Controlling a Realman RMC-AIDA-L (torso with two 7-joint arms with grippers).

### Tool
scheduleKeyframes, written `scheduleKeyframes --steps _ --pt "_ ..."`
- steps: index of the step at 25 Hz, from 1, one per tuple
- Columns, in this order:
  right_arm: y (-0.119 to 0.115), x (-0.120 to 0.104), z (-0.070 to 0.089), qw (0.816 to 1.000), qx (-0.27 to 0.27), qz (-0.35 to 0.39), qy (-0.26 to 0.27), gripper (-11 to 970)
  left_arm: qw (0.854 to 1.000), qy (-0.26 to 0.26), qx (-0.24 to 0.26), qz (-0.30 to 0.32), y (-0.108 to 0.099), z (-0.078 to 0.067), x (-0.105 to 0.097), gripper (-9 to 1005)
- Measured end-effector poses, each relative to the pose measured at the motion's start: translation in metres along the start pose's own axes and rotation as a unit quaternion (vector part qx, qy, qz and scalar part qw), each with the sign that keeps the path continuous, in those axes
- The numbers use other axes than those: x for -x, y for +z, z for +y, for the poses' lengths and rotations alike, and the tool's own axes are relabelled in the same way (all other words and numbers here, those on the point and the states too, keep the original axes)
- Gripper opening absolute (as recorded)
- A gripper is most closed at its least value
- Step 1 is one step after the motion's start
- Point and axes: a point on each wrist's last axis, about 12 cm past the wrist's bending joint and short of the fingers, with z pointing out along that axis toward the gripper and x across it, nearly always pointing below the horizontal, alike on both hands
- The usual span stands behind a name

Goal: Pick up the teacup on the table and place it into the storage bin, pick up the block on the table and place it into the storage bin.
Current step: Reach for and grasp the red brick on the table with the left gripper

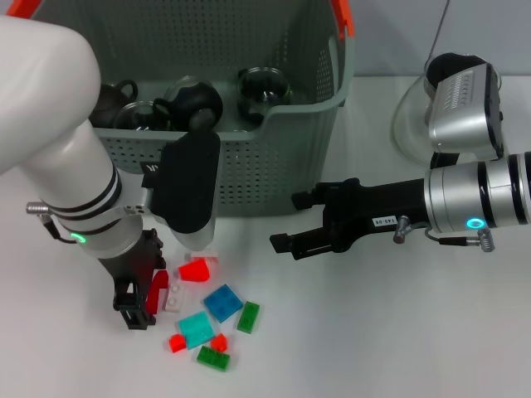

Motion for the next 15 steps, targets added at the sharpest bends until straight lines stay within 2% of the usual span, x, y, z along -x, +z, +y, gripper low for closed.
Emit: scheduleKeyframes --steps 15 --pt "0.0007 0.0018 -0.0004 1.0 -0.001 -0.002 0.002 946 0.999 0.035 -0.003 0.003 -0.0003 0.0025 0.0007 828"
